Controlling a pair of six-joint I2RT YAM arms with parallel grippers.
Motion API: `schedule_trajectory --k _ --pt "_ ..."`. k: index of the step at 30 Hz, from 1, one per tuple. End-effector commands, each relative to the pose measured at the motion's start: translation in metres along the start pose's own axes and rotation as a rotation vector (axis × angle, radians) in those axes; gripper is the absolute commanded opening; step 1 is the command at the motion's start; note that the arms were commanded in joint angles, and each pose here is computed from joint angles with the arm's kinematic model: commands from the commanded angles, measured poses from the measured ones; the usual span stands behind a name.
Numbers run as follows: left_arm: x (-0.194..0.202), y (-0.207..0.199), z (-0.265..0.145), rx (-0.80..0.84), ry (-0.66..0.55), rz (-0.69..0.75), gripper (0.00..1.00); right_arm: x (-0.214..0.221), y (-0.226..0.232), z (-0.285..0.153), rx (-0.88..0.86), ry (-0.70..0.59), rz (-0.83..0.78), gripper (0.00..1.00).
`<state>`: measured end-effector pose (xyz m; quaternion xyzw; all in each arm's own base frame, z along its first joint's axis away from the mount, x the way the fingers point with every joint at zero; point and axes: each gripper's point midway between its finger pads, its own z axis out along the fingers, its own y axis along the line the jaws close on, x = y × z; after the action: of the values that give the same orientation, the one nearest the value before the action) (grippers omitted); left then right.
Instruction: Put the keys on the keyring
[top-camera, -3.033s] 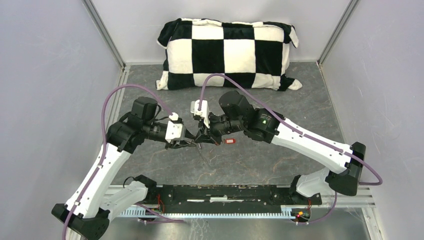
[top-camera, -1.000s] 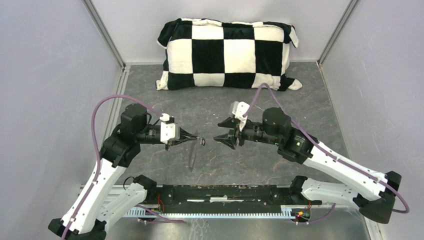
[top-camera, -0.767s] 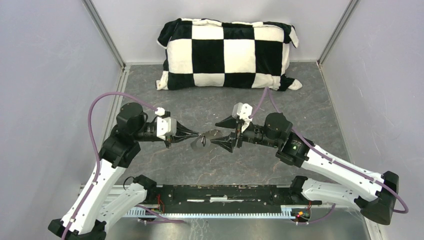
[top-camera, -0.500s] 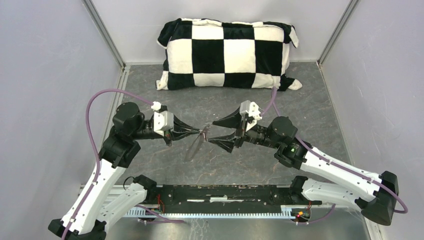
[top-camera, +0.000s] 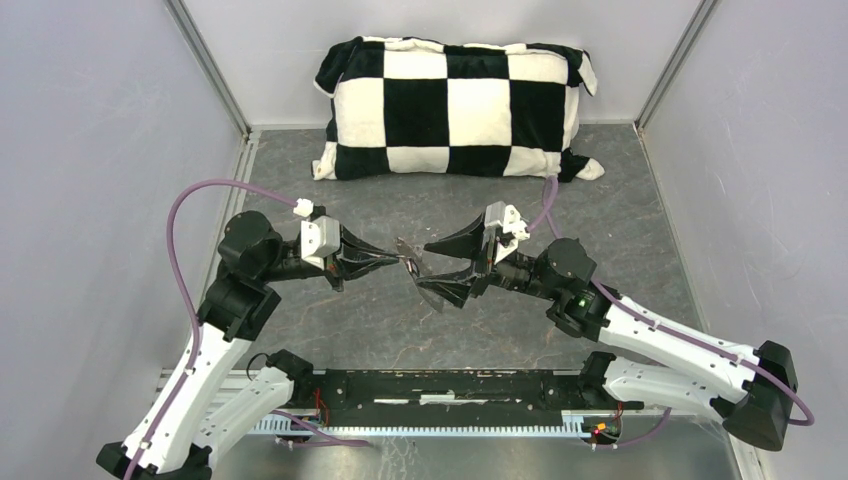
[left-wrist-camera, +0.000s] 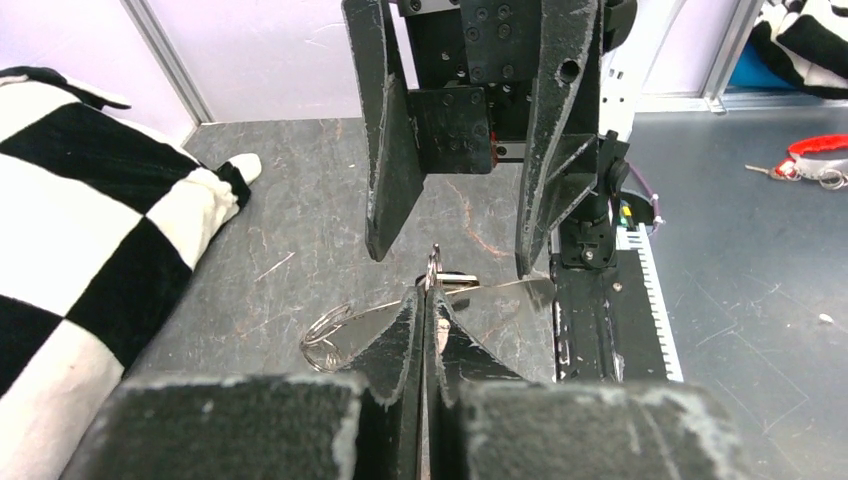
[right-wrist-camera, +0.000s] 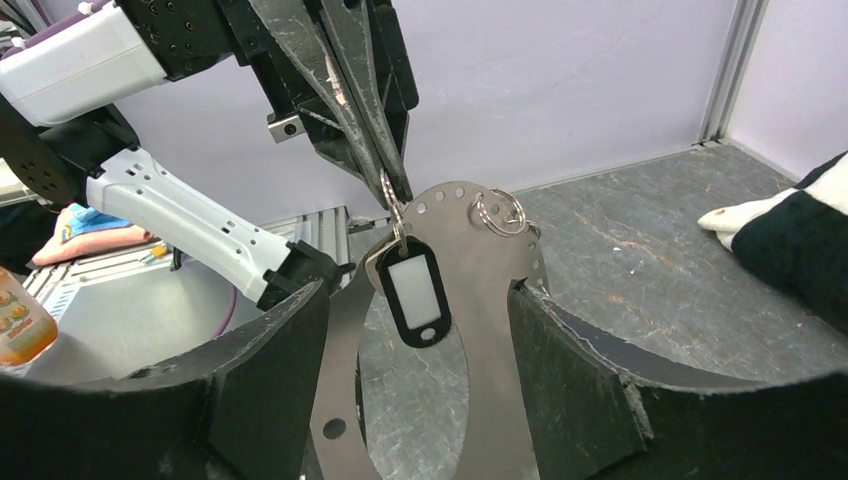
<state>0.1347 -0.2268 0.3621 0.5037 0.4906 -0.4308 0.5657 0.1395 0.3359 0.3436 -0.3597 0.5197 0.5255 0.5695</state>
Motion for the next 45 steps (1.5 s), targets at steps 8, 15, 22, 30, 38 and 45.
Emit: schedule_trajectory --k 8,15,22,30,38,45 --pt "-0.014 0.004 -0.001 -0.055 -0.060 -0.036 0.02 -0.021 0.000 0.016 0.036 -0.042 -0.083 0.71" --pt "-0.016 0.005 0.000 -0.054 -0.064 -0.030 0.02 -0.023 0.002 0.022 0.042 -0.039 -0.108 0.59" --pt "-0.015 0.003 0.000 -0.044 -0.063 -0.031 0.02 -0.022 0.003 0.016 0.047 -0.029 -0.107 0.31" --pt "-0.017 0.001 0.000 -0.037 -0.066 -0.023 0.02 -0.018 0.002 0.007 0.067 -0.015 -0.095 0.11" --pt "-0.017 0.001 -0.002 -0.045 -0.069 -0.020 0.02 -0.007 0.008 0.009 0.028 0.020 -0.069 0.22" --pt "-0.013 -0.002 -0.002 -0.025 -0.054 -0.018 0.02 -0.042 0.002 0.005 0.072 -0.008 -0.206 0.63"
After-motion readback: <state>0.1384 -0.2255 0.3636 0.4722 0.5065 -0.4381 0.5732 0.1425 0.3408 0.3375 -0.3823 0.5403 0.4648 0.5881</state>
